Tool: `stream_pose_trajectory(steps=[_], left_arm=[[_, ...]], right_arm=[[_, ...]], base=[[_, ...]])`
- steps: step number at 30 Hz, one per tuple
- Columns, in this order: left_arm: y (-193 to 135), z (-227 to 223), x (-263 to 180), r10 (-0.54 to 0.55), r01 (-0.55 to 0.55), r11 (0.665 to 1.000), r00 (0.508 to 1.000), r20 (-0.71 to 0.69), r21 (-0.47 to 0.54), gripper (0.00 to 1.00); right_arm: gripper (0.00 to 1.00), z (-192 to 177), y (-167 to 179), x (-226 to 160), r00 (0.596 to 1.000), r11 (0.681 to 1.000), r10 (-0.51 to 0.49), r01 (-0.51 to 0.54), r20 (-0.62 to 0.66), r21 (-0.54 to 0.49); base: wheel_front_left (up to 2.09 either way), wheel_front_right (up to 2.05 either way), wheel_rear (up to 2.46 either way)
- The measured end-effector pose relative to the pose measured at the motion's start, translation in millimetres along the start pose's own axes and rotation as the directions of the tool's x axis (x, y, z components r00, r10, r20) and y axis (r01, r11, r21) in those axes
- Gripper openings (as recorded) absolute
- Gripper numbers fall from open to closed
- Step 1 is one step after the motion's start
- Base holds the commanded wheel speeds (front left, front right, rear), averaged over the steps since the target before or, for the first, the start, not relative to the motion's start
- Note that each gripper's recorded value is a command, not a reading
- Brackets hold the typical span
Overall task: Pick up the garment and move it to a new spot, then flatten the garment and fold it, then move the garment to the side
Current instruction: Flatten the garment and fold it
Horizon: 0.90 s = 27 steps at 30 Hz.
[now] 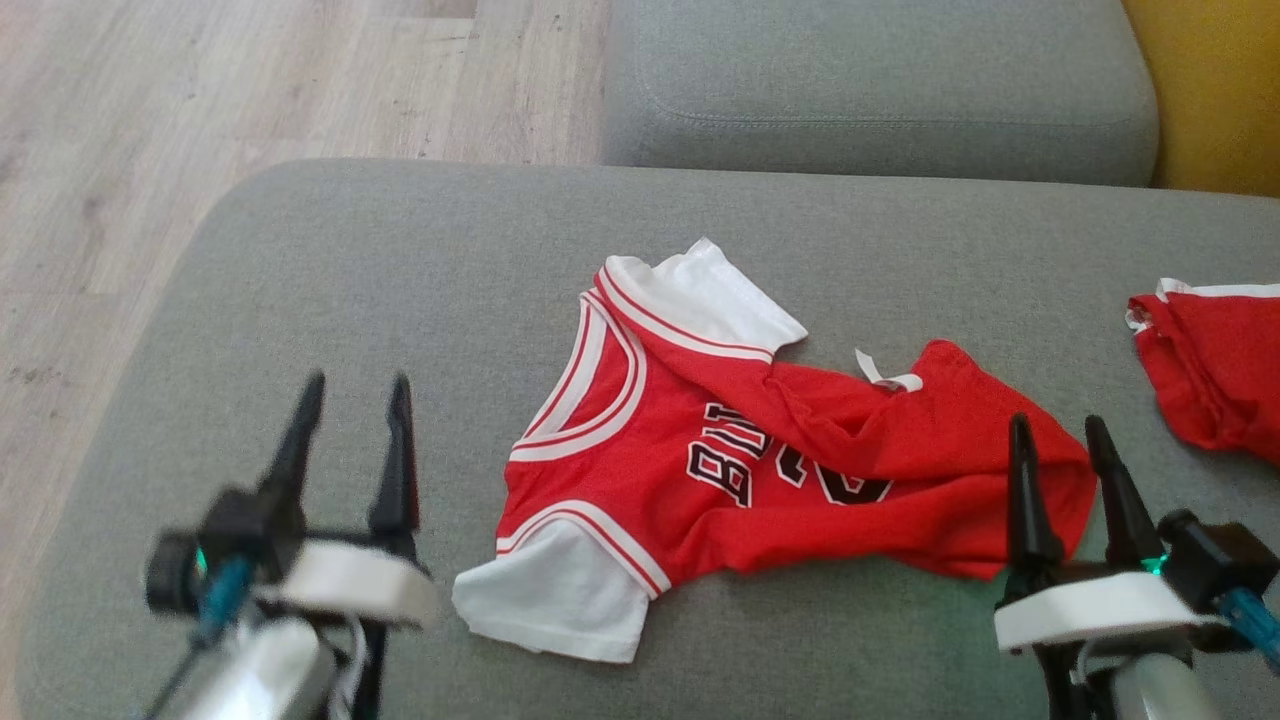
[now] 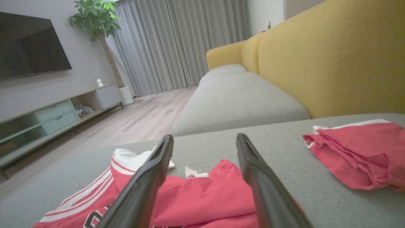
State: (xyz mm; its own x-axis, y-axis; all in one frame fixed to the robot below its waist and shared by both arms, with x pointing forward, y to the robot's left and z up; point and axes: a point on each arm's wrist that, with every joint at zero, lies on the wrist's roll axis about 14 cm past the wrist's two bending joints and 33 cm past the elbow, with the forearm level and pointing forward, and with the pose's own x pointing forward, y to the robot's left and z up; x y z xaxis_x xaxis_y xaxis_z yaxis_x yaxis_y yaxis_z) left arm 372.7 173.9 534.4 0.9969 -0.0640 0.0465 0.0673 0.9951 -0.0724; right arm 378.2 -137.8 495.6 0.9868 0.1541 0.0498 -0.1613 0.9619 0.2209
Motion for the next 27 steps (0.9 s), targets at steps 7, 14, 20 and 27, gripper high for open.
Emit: stream_pose_trajectory(steps=[7, 14, 20, 27], left_arm=[[-5, -29, -22, 0.012, -0.015, 0.999, 0.999, -0.048, -0.047, 1.00], [-9, -33, -6, -0.018, 0.015, 0.998, 0.999, -0.044, -0.053, 1.00], [-11, -47, 8, -0.027, 0.022, 0.997, 0.997, -0.072, -0.072, 1.00], [0, -57, 13, -0.001, -0.006, 0.997, 0.996, -0.094, -0.072, 1.00]], right_arm=[[1.00, -12, -4, -6, 0.999, 1.000, -0.012, 0.012, -0.037, -0.009], [1.00, -18, -33, 26, 0.988, 0.991, -0.085, 0.070, -0.132, -0.109], [1.00, -45, -50, 66, 0.935, 0.980, -0.145, 0.090, -0.325, -0.179], [1.00, -92, -45, 85, 0.831, 0.976, -0.155, 0.045, -0.534, -0.214]], base=[[0.00, 0.00, 0.00], [0.00, 0.00, 0.00], [0.00, 0.00, 0.00], [0.00, 0.00, 0.00]])
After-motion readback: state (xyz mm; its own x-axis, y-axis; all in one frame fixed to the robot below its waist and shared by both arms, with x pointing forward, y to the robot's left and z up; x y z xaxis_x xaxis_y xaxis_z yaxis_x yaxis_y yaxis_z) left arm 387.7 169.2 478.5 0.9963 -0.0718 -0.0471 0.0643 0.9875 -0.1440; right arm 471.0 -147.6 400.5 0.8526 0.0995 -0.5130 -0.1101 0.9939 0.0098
